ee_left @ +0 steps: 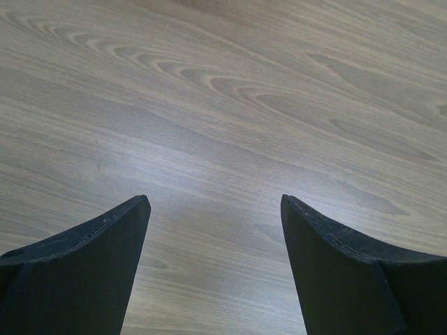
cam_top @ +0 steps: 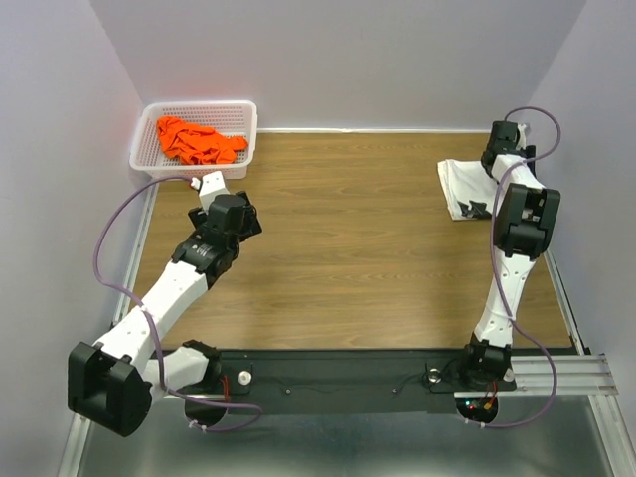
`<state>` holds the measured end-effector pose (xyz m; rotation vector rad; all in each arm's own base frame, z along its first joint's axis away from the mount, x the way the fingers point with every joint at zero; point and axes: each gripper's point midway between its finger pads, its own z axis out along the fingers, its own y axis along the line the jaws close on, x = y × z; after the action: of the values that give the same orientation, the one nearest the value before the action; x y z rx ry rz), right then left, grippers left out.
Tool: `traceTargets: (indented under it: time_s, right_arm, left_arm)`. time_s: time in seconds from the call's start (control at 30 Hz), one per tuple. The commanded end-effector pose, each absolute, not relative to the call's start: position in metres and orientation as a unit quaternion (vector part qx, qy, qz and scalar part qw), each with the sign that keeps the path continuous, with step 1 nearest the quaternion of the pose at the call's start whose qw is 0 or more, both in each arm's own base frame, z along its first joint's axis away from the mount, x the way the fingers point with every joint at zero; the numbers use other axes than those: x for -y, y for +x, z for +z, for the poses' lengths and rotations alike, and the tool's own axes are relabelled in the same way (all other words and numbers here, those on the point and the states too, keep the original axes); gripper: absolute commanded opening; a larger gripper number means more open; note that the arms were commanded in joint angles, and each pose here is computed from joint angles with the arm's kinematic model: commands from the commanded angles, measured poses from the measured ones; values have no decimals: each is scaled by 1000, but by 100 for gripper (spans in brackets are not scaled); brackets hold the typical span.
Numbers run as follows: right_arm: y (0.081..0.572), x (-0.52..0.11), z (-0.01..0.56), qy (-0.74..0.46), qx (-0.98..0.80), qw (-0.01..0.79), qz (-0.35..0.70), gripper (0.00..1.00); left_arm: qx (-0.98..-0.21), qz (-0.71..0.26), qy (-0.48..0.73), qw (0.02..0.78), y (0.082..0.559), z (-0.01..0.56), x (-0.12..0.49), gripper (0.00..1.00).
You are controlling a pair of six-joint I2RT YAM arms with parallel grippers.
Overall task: Fold and stack the t-shirts
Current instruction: Neatly place the folded tshirt to the corner
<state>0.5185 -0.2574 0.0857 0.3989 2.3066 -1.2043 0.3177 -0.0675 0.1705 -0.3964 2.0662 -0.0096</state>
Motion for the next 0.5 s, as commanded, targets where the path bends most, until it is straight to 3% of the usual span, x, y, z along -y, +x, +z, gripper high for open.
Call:
traceTargets:
  time_s: [0.0,0.1,0.2,0.23,0.27,0.33,0.47]
  right_arm:
    - [516,257,137,195,-820,315,-435,62]
    - [500,246,189,227,-804,369,-406,70]
    - [481,229,221,257,-795,419,-354,85]
    - [465,216,257,270,-781,461,-322,96]
    - [457,210,274,284,-771,484,-302,99]
    - [423,194,335,309,-728,552,-263,100]
    - [360,167,377,324,-684,620,-206,100]
  left_arm:
    - [-820,1,-183,543,321,218,57,88]
    - [-801,6,-194,567,318,241,48,90]
    - [-773,17,-209,599,312,272,34,94]
    - [-760,17,-217,613,307,285,29,95]
    - [-750,23,-224,622,304,295,23,96]
    - [-721,36,-244,647,292,322,7,99]
    - [-671,39,-283,684,266,354,-17,99]
